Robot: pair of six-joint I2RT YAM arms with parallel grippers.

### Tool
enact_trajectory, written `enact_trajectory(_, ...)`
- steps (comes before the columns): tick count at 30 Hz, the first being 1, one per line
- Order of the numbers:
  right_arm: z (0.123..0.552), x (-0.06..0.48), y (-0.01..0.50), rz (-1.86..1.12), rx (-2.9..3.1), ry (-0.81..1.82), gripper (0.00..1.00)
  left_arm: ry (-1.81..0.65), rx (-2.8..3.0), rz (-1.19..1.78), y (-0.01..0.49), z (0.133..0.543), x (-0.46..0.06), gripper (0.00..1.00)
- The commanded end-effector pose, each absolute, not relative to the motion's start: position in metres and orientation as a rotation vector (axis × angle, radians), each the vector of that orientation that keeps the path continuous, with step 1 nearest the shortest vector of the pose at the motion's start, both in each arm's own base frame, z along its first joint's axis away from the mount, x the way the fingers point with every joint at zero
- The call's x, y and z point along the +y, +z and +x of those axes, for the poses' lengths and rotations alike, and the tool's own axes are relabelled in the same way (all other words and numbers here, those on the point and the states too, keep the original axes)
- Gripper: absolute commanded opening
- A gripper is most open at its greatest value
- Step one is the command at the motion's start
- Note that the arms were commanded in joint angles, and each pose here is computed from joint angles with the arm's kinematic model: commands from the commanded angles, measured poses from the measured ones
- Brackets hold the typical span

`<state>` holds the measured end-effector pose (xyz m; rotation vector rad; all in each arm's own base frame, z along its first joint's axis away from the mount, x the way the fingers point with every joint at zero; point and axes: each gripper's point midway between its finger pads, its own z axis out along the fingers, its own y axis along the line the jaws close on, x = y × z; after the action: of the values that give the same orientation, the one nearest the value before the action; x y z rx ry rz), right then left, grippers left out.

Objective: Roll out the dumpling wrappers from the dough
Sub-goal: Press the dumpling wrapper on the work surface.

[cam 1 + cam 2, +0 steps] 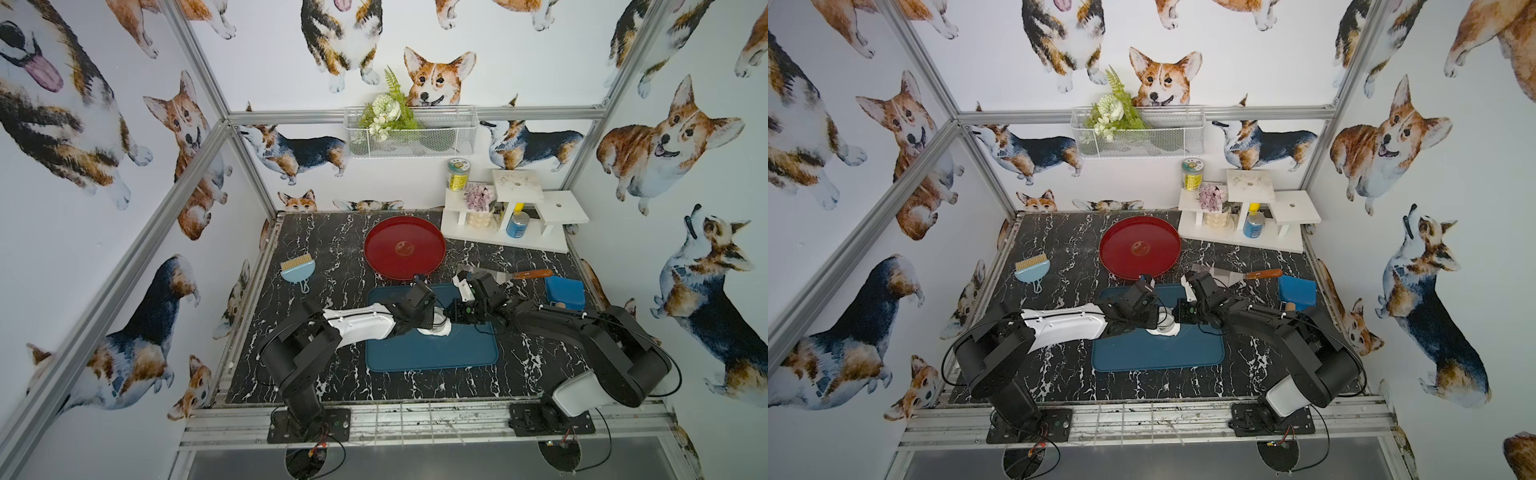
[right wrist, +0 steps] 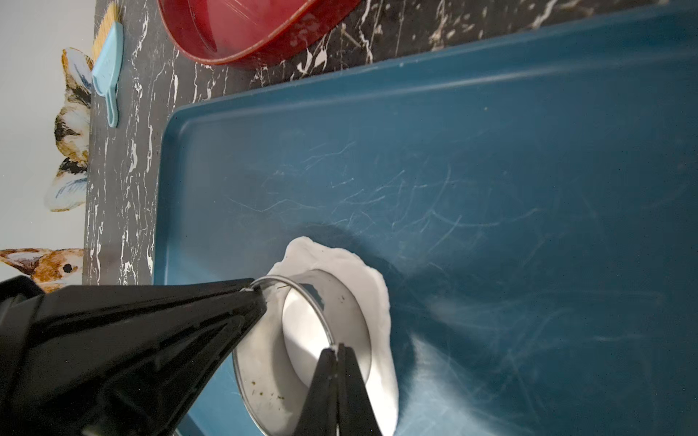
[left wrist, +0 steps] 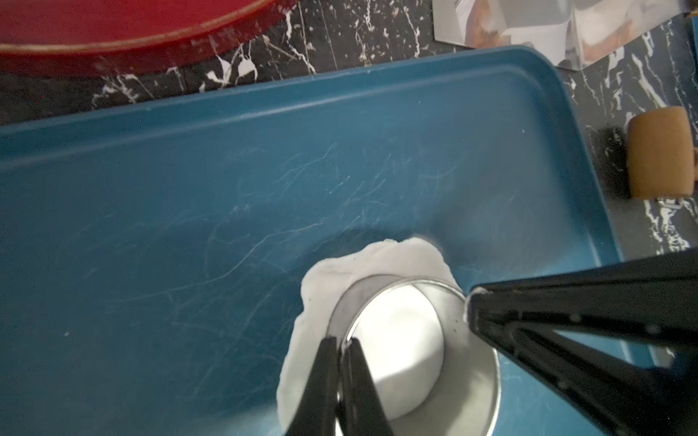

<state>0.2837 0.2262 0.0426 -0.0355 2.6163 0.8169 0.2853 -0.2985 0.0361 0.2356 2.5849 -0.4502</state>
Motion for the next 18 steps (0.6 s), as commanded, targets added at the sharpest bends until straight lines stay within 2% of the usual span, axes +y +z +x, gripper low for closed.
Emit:
enact_trajectory(1, 0.251, 0.19, -0.005, 0.017, 2.828, 0.571, 0.01, -0.316, 2.732, 0.27, 0.006, 0.259, -0.273, 0.0)
enact_trajectory(18, 0.243, 0.164, 0.003, -0.029, 2.899, 0.366, 0.0, -0.34, 2.783, 0.335, 0.008, 0.242, -0.279, 0.0)
